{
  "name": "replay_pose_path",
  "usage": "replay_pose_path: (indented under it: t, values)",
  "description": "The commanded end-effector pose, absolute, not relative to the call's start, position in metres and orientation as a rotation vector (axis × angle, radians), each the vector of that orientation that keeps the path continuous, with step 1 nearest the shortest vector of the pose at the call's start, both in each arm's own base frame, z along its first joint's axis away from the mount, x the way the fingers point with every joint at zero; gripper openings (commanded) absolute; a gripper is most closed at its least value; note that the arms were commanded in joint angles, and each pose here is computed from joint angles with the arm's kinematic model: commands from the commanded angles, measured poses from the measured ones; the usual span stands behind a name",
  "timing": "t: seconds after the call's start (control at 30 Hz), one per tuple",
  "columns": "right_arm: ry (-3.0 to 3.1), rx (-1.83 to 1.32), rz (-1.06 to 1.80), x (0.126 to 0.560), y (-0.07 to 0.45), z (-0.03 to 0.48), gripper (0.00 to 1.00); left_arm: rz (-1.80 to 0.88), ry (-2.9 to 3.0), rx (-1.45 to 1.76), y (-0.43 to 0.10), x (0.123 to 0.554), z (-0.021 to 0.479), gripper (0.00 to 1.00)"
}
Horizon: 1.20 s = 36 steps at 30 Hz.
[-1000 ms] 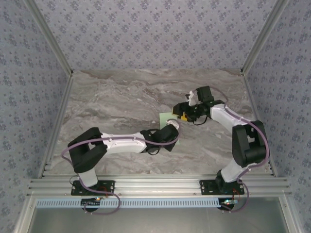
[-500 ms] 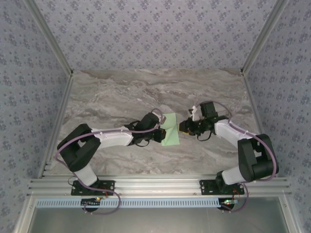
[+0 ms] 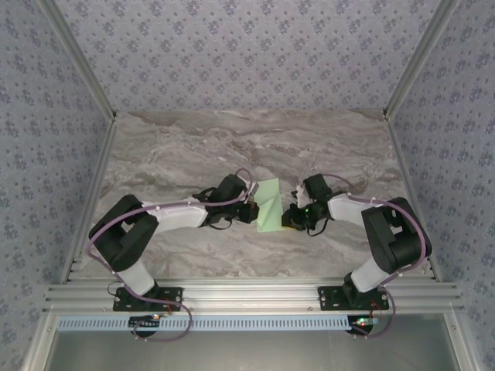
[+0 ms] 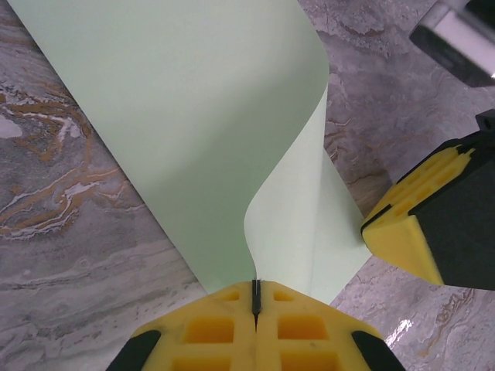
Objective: Fold a paper plane with a square sheet of paper (fold left side to right side)
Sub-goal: Fold the triangle a second time at the center of the table.
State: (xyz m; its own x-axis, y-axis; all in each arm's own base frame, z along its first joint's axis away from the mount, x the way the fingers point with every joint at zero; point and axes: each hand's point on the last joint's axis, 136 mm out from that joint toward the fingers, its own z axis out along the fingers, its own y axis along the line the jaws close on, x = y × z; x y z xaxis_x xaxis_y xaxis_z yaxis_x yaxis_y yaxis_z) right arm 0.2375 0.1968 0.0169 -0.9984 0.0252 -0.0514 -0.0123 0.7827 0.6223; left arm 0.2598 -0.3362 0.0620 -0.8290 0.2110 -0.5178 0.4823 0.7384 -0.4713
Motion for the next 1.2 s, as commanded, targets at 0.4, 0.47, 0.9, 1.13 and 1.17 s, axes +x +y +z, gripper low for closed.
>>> replay_pose_path:
  t: [0.4,0.47,0.9,1.13,1.17]
  values:
    - [3.056,0.002,0.802,0.221,0.180,-0.006,0.10,-0.807,2.514,0.576,-0.341,0.277,0.055,0.04]
    - [3.059,0.001,0.799,0.221,0.180,-0.006,0.10,-0.804,2.515,0.578,-0.341,0.279,0.054,0.03]
    - [3.068,-0.012,0.791,0.219,0.181,-0.007,0.10,-0.771,2.535,0.602,-0.344,0.283,0.047,0.03]
    - [3.074,-0.014,0.785,0.218,0.181,-0.008,0.10,-0.755,2.546,0.603,-0.343,0.285,0.041,0.03]
    - [3.073,-0.016,0.786,0.218,0.181,-0.008,0.10,-0.754,2.544,0.604,-0.344,0.285,0.041,0.03]
